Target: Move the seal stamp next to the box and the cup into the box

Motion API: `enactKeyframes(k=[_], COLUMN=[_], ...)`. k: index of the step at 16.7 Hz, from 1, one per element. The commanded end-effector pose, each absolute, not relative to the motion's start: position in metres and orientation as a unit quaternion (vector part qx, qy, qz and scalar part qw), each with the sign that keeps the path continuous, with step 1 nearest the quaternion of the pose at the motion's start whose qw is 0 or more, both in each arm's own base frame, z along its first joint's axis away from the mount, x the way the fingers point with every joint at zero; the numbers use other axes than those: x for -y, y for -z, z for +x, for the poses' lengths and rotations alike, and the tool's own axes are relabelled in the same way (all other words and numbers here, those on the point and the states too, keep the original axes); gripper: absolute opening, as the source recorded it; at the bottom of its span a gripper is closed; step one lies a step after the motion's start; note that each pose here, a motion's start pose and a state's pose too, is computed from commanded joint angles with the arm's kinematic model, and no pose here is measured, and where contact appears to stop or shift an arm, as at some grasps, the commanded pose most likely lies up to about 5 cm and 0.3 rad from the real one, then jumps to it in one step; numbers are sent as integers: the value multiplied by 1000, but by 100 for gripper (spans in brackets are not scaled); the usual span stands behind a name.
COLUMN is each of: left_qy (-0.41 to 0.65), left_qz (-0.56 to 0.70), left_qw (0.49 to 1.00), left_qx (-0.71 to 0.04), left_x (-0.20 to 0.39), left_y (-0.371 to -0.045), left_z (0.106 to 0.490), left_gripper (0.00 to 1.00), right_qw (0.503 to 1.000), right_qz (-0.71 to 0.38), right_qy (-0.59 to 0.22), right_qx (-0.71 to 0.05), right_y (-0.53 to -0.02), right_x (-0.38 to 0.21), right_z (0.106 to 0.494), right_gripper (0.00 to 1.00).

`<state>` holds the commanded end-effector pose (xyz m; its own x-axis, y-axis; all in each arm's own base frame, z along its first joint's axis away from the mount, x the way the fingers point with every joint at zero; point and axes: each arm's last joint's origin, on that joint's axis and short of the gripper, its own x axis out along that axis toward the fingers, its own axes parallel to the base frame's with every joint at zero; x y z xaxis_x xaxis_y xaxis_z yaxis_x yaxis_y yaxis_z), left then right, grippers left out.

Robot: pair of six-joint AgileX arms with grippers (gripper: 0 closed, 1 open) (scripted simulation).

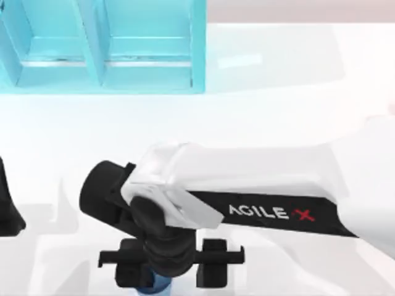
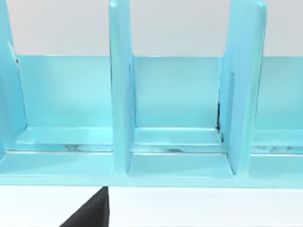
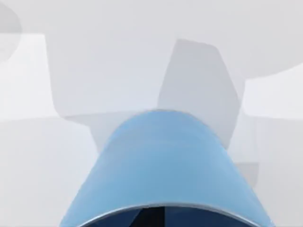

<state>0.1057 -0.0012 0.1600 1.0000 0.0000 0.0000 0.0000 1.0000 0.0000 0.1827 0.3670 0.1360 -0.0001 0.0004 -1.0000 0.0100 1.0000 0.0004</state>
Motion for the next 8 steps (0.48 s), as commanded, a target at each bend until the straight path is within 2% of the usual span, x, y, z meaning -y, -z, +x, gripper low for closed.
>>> enactKeyframes(k=[6,8], left_qy=[0,0], left_qz=[0,0], left_qw=[1000,1000], left_qx=[0,0], left_x=[1,1], left_y=[-160,-160], left_z=[106,106], left_gripper=[100,100], right_qw=[707,707], right_qz=[4,4], right_qy=[3,3], right_qx=[-707,-707], right_y=[-136,-136], right_x=[-367,-367], right_z=[183,183], right_gripper=[2,0])
